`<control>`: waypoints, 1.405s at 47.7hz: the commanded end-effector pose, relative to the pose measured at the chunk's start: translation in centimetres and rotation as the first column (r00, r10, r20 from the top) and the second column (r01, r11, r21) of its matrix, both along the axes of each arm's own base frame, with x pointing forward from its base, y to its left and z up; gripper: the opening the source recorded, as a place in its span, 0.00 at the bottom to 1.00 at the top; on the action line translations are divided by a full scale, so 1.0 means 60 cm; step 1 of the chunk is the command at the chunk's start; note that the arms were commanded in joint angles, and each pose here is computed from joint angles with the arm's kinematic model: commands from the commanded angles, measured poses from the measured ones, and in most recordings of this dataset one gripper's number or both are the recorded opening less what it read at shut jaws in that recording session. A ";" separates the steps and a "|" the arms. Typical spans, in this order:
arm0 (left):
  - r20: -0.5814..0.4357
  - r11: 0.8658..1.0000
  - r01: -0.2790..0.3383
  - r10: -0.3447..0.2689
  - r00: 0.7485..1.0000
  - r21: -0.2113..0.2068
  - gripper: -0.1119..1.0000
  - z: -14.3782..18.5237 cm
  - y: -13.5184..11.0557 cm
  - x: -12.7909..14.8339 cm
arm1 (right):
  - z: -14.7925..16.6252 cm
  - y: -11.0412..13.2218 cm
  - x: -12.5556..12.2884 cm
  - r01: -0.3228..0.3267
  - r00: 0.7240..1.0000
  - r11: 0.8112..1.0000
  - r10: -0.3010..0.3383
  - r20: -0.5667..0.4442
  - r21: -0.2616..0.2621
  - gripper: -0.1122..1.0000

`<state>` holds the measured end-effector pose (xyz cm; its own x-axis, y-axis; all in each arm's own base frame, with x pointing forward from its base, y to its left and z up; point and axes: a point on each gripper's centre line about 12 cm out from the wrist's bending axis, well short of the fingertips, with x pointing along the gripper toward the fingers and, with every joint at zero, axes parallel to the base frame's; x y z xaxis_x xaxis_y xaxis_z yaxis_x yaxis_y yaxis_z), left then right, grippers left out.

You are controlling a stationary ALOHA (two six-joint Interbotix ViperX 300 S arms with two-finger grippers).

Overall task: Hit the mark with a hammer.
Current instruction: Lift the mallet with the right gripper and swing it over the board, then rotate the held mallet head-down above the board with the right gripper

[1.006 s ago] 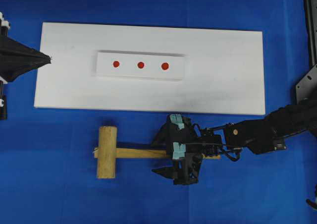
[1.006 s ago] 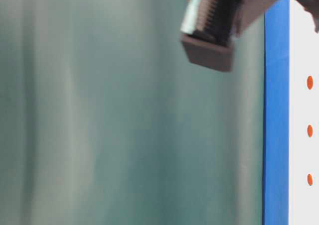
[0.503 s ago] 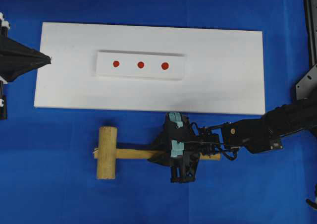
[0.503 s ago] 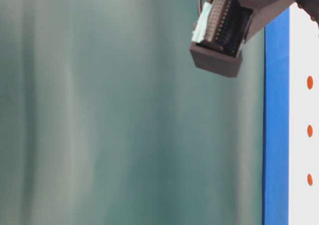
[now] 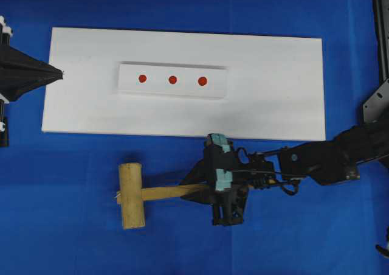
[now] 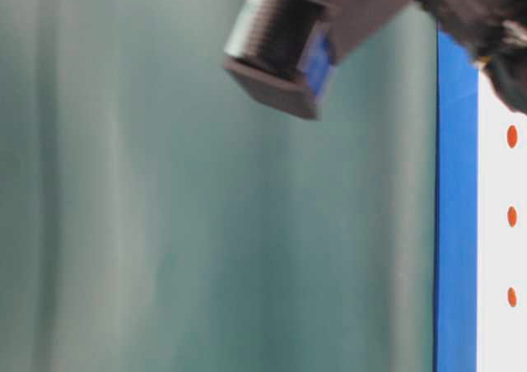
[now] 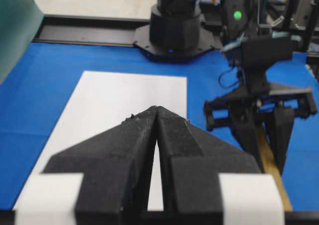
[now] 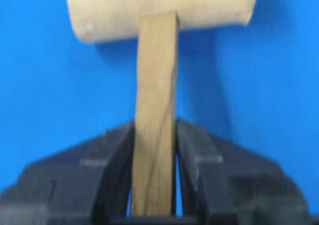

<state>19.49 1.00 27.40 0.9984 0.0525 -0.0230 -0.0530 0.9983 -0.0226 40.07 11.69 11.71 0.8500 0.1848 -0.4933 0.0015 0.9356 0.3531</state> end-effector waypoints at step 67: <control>-0.017 0.998 -0.004 0.003 1.000 -0.062 0.10 0.000 0.001 0.002 | 0.147 -0.208 -0.054 0.230 0.962 0.969 -0.211 0.175 -0.094 0.19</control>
